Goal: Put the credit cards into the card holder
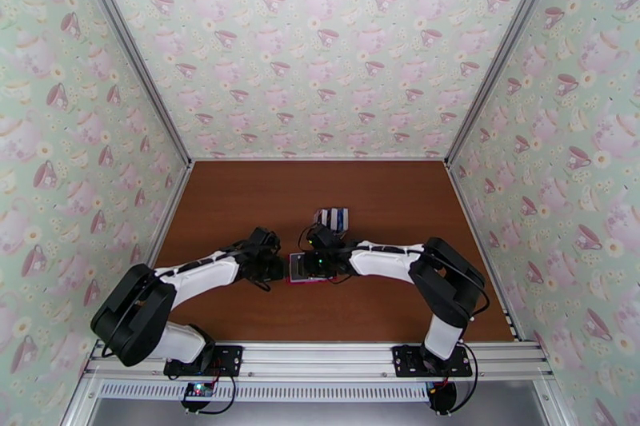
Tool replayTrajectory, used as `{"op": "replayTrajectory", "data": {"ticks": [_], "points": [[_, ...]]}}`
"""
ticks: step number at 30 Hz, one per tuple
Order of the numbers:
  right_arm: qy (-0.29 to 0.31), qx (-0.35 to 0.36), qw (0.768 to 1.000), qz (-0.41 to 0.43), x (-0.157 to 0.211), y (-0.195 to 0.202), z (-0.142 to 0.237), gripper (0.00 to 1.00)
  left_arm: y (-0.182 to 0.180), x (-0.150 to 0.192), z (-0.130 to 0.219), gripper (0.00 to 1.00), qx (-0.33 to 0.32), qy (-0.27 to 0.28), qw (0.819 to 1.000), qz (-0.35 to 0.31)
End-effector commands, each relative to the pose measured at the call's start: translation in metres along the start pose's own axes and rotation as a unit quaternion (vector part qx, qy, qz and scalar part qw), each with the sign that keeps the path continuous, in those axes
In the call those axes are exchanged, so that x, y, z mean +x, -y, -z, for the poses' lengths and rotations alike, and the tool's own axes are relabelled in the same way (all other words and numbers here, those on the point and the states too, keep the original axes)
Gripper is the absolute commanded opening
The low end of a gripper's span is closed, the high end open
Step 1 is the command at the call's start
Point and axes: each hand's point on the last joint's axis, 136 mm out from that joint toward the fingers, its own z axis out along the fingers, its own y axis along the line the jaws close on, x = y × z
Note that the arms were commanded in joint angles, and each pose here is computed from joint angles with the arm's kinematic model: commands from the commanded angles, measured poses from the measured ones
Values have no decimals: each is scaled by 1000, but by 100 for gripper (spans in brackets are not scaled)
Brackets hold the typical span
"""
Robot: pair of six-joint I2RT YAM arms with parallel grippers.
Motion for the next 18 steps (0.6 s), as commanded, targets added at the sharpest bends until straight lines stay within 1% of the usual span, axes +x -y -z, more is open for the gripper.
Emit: {"op": "replayTrajectory", "data": {"ticks": [1,6,11,14,18], "points": [[23,13,999,17,-12,-3,17,43,8,-10,10,43,8,11,1000,-12],[34,33,999,26,-21,6,28,43,14,-12,12,43,19,10,1000,-14],[46,57,997,28,-36,29,36,43,18,-6,11,41,37,5,999,-11],[49,63,997,24,-47,41,40,42,22,-1,12,41,51,3,999,-8],[49,65,996,27,-57,47,41,42,28,5,14,41,61,5,998,-11]]}}
